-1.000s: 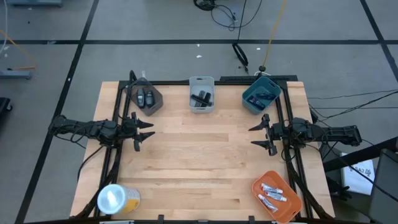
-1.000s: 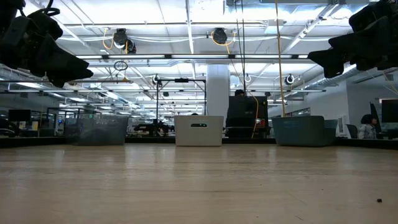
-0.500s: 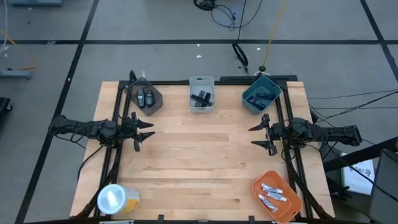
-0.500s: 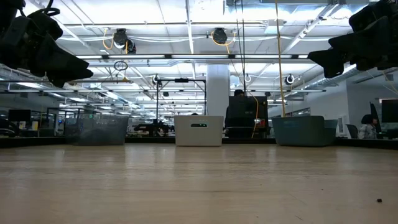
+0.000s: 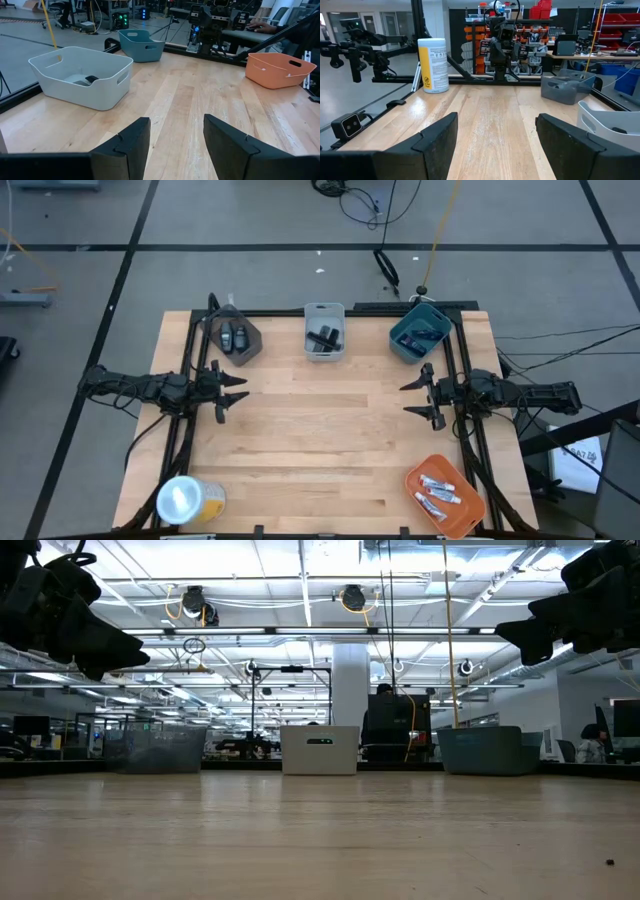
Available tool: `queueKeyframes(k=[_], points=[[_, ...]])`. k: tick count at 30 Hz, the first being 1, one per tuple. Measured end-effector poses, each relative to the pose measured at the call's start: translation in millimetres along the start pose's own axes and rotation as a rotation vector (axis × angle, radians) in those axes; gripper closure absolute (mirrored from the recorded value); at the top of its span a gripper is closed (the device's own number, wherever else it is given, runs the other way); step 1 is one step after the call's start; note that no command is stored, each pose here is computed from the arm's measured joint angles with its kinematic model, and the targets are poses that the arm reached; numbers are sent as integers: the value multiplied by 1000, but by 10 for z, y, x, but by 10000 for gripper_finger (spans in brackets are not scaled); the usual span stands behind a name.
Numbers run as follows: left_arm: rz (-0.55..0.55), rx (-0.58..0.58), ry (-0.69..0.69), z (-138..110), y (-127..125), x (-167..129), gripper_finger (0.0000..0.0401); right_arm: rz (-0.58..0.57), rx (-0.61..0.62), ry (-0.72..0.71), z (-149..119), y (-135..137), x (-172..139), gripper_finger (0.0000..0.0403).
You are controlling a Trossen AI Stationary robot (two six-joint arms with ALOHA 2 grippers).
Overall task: Pick & Place Travel size toiletries
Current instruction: Return to Home Position
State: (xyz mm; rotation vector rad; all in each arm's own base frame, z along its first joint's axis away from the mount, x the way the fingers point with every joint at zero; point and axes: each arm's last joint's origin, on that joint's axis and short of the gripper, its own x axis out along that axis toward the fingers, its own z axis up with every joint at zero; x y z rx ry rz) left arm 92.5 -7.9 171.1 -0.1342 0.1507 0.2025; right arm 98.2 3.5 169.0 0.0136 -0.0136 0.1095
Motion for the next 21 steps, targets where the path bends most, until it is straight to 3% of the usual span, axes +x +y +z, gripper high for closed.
queueKeyframes(k=[21], points=[[0, 0, 0, 0, 0, 0, 217, 0, 0, 0, 0, 0, 0, 140]])
